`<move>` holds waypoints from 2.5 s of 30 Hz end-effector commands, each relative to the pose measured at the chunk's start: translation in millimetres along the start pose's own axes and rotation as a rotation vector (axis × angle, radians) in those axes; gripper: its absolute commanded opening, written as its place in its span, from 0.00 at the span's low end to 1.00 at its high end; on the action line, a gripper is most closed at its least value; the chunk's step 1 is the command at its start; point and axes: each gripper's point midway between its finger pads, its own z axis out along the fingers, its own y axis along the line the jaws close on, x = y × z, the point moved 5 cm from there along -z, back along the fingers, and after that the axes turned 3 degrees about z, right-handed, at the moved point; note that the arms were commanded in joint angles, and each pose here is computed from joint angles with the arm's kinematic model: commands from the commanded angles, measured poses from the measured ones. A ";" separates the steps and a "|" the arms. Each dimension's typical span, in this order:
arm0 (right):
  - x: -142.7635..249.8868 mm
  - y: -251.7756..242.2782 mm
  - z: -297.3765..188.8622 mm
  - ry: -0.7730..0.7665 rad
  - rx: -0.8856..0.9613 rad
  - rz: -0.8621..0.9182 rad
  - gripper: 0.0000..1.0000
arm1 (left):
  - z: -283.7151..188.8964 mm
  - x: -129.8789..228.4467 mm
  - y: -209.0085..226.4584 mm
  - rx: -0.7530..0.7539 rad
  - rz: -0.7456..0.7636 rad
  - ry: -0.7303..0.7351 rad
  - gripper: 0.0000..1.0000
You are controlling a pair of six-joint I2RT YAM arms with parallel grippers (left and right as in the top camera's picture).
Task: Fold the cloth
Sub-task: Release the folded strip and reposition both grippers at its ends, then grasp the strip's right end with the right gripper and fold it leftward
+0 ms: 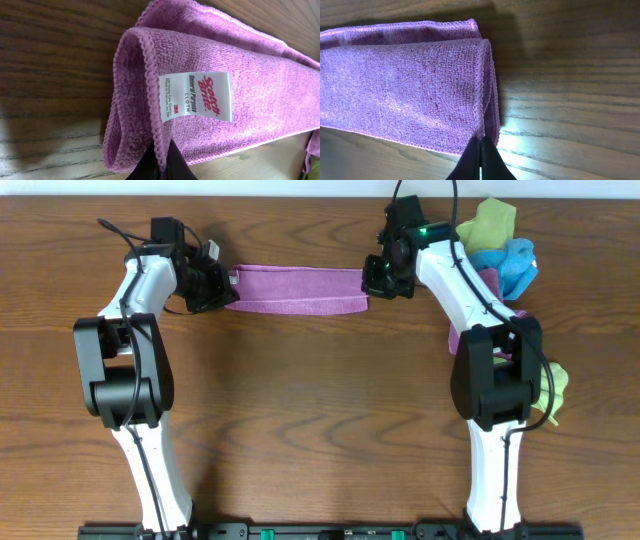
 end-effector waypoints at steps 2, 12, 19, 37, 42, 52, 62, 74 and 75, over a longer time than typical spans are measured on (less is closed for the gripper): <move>-7.5 -10.6 1.1 -0.023 0.049 0.010 0.49 | -4.1 -8.1 8.8 -0.056 0.019 -0.029 0.46; -32.9 23.7 -71.5 -0.211 -0.033 -0.127 0.02 | -84.7 -62.7 -52.0 -0.035 0.191 -0.191 0.16; -30.3 31.1 -67.3 -0.266 0.083 -0.161 0.01 | -49.7 -50.9 -50.0 -0.398 0.263 -0.148 0.05; -25.7 21.5 -65.9 -0.236 0.135 -0.189 0.01 | 18.8 -15.7 -17.5 -0.428 0.266 -0.102 0.06; -26.8 17.5 -66.8 -0.233 0.139 -0.181 0.02 | 25.5 -12.9 -19.4 -0.380 0.258 -0.103 0.06; -26.5 6.9 -59.7 -0.202 0.156 -0.167 0.02 | 41.0 5.3 -4.2 -0.387 0.238 -0.068 0.06; -33.8 -16.4 -38.1 0.031 -0.423 -0.146 0.99 | 41.2 8.5 -3.0 -0.390 0.234 -0.054 0.06; -18.4 -4.4 15.9 0.159 -0.593 -0.137 0.99 | 42.4 9.5 -5.8 -0.364 0.233 -0.048 0.06; -17.3 -1.2 18.1 0.160 -0.594 -0.146 0.99 | 42.4 9.8 -5.7 -0.364 0.232 -0.047 0.06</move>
